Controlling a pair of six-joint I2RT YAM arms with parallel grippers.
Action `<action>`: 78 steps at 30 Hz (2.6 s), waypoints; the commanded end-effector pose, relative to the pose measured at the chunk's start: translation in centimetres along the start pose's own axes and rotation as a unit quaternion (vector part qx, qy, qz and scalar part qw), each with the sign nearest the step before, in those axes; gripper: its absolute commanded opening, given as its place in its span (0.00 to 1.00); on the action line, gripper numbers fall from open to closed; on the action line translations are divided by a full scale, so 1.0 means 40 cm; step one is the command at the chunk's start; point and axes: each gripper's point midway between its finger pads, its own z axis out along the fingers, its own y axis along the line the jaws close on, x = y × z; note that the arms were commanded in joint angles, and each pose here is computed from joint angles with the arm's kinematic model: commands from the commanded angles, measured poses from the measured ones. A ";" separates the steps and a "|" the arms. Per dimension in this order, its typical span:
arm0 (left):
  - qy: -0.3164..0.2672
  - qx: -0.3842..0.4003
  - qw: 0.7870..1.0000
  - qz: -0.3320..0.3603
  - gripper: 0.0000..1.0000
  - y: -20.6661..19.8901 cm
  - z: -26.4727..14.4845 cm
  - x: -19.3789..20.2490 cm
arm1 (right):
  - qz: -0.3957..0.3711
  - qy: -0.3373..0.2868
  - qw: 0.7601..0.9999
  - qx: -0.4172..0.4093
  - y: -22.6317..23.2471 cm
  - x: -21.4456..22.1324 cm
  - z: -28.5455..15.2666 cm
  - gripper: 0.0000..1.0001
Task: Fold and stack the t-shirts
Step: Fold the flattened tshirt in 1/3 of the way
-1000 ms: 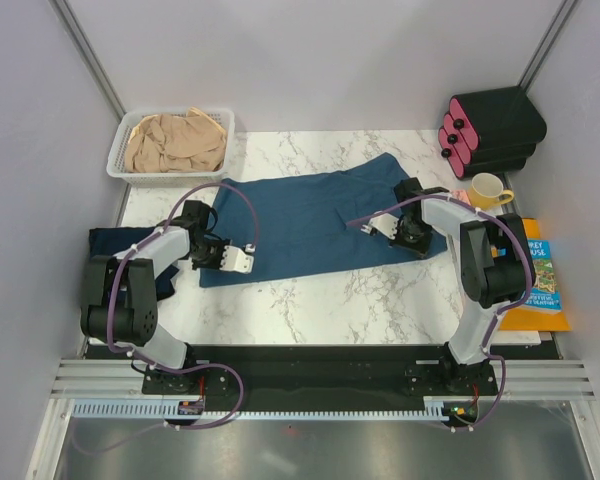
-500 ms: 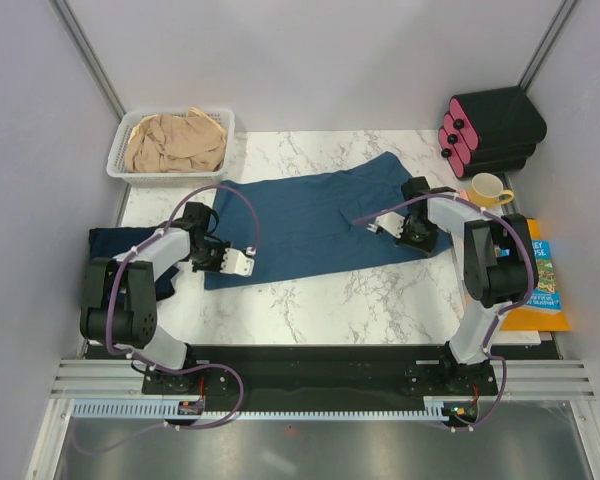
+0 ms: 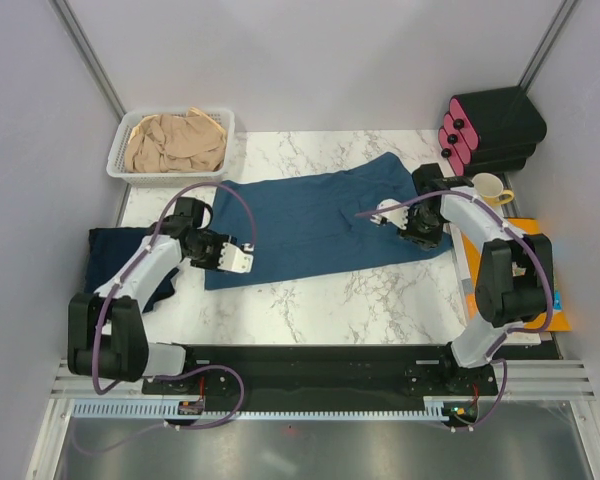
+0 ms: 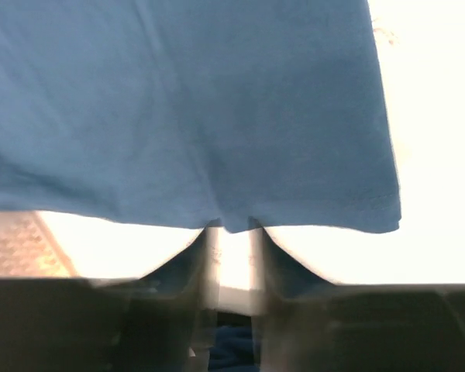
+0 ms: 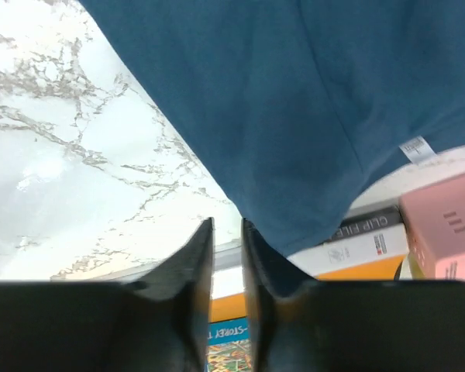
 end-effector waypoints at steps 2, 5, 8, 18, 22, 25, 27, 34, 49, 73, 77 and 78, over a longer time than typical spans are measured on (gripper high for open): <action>-0.029 -0.055 0.996 0.057 0.57 0.026 -0.049 -0.081 | -0.083 -0.034 0.995 0.040 0.013 -0.030 -0.045 0.36; -0.032 -0.081 0.989 0.116 0.74 -0.009 -0.047 -0.111 | -0.137 -0.025 0.988 0.063 0.025 -0.028 -0.033 0.51; -0.045 -0.094 0.984 0.145 0.93 -0.049 -0.047 -0.141 | -0.160 -0.018 0.985 0.058 0.036 -0.027 -0.013 0.60; -0.046 -0.045 0.986 0.157 0.96 -0.169 0.009 -0.172 | -0.193 -0.002 0.979 0.059 0.024 -0.039 0.081 0.62; -0.037 -0.023 0.989 0.139 0.95 -0.190 0.032 -0.172 | -0.194 0.000 0.979 0.061 0.000 -0.051 0.100 0.62; -0.031 -0.003 0.991 0.130 0.91 -0.204 0.050 -0.165 | -0.204 -0.002 0.977 0.067 -0.011 -0.057 0.114 0.62; -0.029 -0.004 0.993 0.116 0.90 -0.197 0.059 -0.164 | -0.203 -0.001 0.977 0.065 -0.018 -0.061 0.124 0.61; -0.012 0.032 0.997 0.062 0.84 -0.201 0.110 -0.153 | -0.198 -0.002 0.978 0.067 -0.043 -0.076 0.149 0.61; 0.004 0.029 0.998 0.052 0.42 -0.188 0.140 -0.142 | -0.202 0.017 0.977 0.063 -0.056 -0.065 0.197 0.48; -0.017 0.097 0.993 0.068 0.02 -0.362 0.059 -0.144 | -0.227 0.010 0.974 -0.017 0.183 0.001 0.124 0.00; -0.022 0.103 0.992 0.067 0.02 -0.392 0.058 -0.143 | -0.243 -0.001 0.969 -0.034 0.249 -0.014 0.106 0.00; -0.022 0.104 0.992 0.067 0.02 -0.397 0.056 -0.142 | -0.247 -0.002 0.968 -0.036 0.260 -0.017 0.102 0.00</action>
